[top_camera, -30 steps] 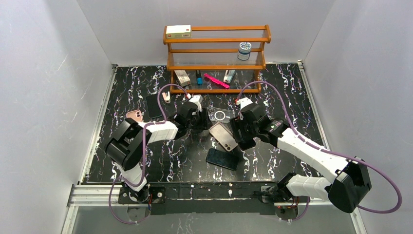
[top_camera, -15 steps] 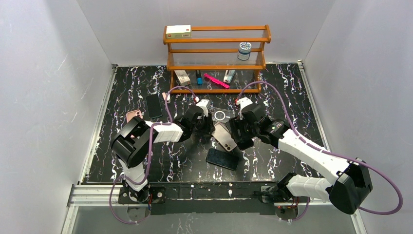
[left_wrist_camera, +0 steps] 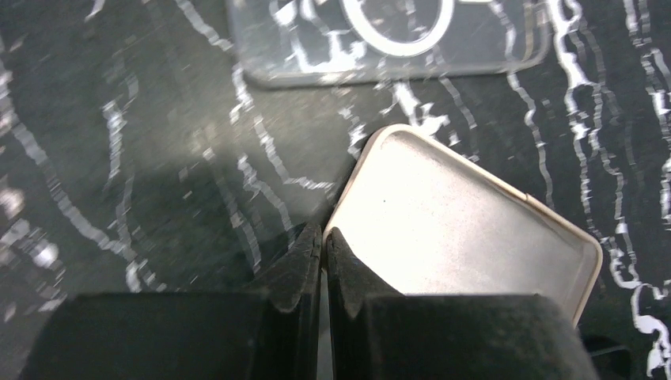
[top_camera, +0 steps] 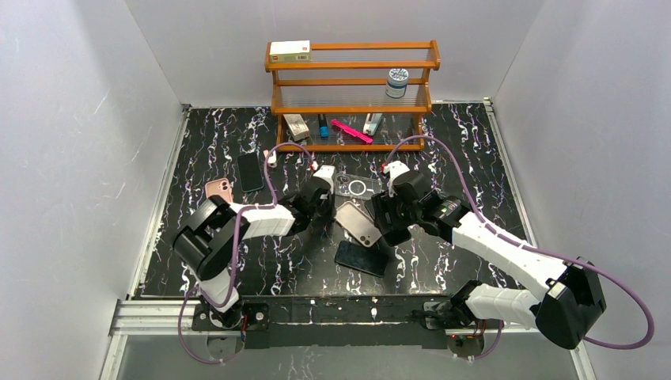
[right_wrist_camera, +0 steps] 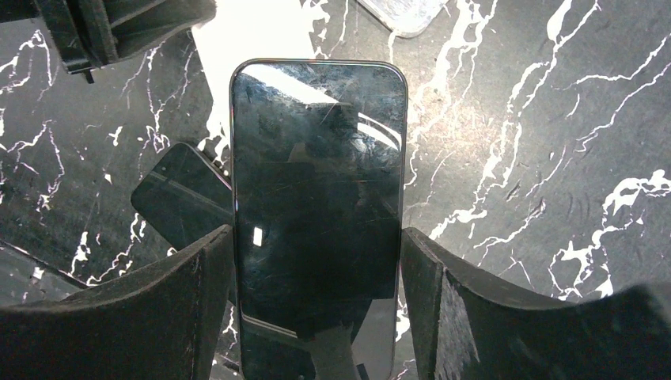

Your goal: Put the phone into the phone case

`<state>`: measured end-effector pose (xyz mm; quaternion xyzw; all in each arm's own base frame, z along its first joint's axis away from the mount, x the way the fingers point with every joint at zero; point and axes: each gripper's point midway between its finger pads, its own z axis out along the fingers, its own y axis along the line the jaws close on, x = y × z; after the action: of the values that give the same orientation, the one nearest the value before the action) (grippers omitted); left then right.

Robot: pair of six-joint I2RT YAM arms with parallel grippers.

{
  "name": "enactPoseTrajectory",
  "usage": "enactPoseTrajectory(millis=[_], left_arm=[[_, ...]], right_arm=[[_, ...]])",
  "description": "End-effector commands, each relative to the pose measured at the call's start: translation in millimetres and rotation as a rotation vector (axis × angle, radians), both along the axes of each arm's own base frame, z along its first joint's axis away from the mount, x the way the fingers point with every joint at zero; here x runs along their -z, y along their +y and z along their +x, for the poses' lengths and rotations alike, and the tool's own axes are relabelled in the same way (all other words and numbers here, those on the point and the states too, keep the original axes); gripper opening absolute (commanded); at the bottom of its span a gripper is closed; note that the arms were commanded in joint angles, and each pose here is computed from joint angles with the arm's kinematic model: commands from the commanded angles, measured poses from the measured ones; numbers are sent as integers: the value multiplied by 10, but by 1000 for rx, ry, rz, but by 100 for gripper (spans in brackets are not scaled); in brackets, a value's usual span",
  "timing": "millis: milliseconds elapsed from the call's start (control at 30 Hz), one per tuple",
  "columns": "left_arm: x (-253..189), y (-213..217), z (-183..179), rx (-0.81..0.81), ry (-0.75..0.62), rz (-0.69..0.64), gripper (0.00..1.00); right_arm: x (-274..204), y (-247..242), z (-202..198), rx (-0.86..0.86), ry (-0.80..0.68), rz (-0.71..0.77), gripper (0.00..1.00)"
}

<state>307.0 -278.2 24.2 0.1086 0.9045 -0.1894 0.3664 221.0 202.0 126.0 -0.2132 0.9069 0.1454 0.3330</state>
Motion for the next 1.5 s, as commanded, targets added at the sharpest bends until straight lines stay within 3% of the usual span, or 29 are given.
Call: enactPoseTrajectory(millis=[0, 267, 467, 567, 633, 833, 1067, 1300, 1467], left_arm=[[-146, 393, -55, -127, -13, 97, 0], [-153, 875, -248, -219, 22, 180, 0], [-9, 1316, -336, -345, 144, 139, 0], [-35, 1380, -349, -363, 137, 122, 0], [-51, 1392, -352, -375, 134, 112, 6], [-195, 1480, -318, -494, 209, -9, 39], [-758, 1619, -167, -543, 241, -235, 61], [-1085, 1687, -208, -531, 245, -267, 85], [-1190, 1770, -274, -539, 229, -275, 91]], right_arm=[[-342, 208, 139, -43, -113, 123, 30], [-439, 520, 111, -197, -147, 226, 30], [-471, 798, 105, -310, -183, 280, 30], [-430, 922, 126, -351, -196, 277, 30], [-383, 992, 165, -378, -214, 263, 30], [-305, 1202, 315, -447, -282, 254, 29], [-287, 1571, 223, -573, -309, 301, 28], [-270, 1937, 157, -672, -324, 365, 28], [-231, 2095, 182, -723, -352, 391, 29]])
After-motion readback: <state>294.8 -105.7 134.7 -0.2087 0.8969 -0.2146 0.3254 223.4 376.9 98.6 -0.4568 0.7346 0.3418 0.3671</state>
